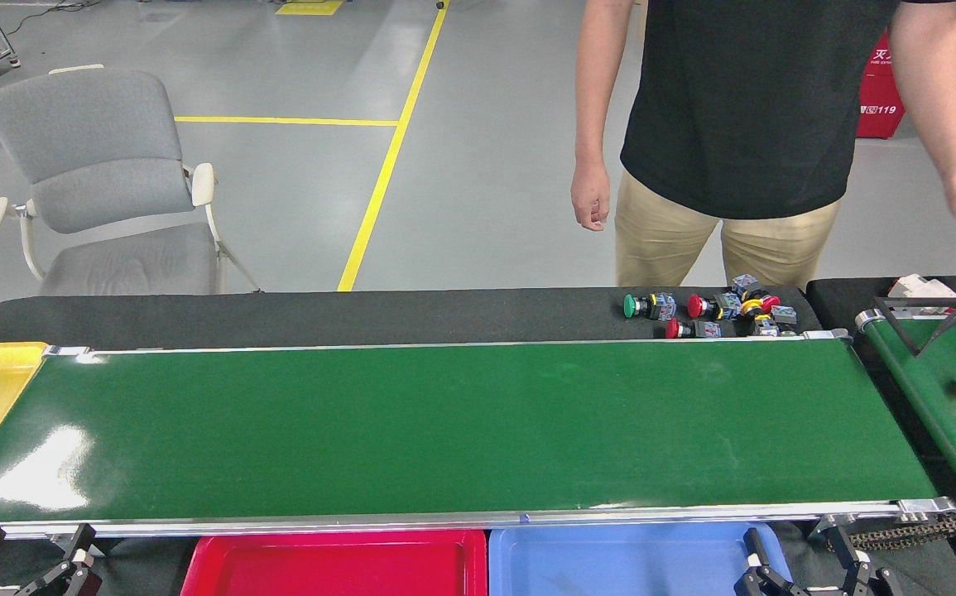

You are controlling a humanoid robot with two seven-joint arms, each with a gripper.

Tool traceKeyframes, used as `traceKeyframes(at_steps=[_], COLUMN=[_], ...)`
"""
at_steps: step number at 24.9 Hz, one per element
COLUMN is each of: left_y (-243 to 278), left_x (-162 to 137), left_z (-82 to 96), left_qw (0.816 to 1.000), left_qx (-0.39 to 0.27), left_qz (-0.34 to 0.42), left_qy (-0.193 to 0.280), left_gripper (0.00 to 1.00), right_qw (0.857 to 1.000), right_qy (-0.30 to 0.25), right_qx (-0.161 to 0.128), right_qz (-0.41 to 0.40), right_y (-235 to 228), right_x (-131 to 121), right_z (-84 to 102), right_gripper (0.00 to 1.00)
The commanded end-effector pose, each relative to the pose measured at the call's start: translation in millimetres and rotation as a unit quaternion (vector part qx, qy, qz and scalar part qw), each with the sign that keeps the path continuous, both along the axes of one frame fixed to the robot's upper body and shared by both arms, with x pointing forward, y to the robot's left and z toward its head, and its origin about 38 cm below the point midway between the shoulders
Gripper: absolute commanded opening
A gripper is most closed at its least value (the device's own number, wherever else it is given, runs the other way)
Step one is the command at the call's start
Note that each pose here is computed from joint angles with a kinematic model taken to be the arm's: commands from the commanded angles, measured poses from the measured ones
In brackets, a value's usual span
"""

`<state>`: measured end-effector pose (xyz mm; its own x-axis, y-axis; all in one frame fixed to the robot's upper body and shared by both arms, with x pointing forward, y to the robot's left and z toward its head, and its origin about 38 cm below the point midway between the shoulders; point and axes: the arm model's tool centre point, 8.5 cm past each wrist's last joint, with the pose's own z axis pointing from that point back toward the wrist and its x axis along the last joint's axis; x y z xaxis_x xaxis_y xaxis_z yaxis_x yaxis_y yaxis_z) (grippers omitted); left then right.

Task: Pick switch part from conveyor to tray

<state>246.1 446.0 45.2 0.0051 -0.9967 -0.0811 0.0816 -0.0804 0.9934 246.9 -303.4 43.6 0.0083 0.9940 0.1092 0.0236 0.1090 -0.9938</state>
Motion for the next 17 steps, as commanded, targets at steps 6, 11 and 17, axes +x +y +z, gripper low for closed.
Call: traceKeyframes(at_steps=[6,11,17], left_y=[5,3,4], left_x=[2,4,4], left_z=[8.3,8.9,8.0], left_qw=[1.000,1.000,1.000], left_qx=[0.008,0.009,0.013], left_qz=[0.000,-0.005,-0.006], left_qy=[-0.011,-0.011,-0.008], left_gripper=[1.00,1.00,1.00], right_qw=[1.000,1.000,1.000], right_qy=[-0.017,-0.015,0.019], right_qx=[-0.009,-0.020,-0.011], right_qz=[-0.001,0.002,0.009], right_y=[-19,-25,-30], right_x=[3,5,17], right_z=[12.9,14.9,15.4], right_gripper=[0.99,0.98,0.99])
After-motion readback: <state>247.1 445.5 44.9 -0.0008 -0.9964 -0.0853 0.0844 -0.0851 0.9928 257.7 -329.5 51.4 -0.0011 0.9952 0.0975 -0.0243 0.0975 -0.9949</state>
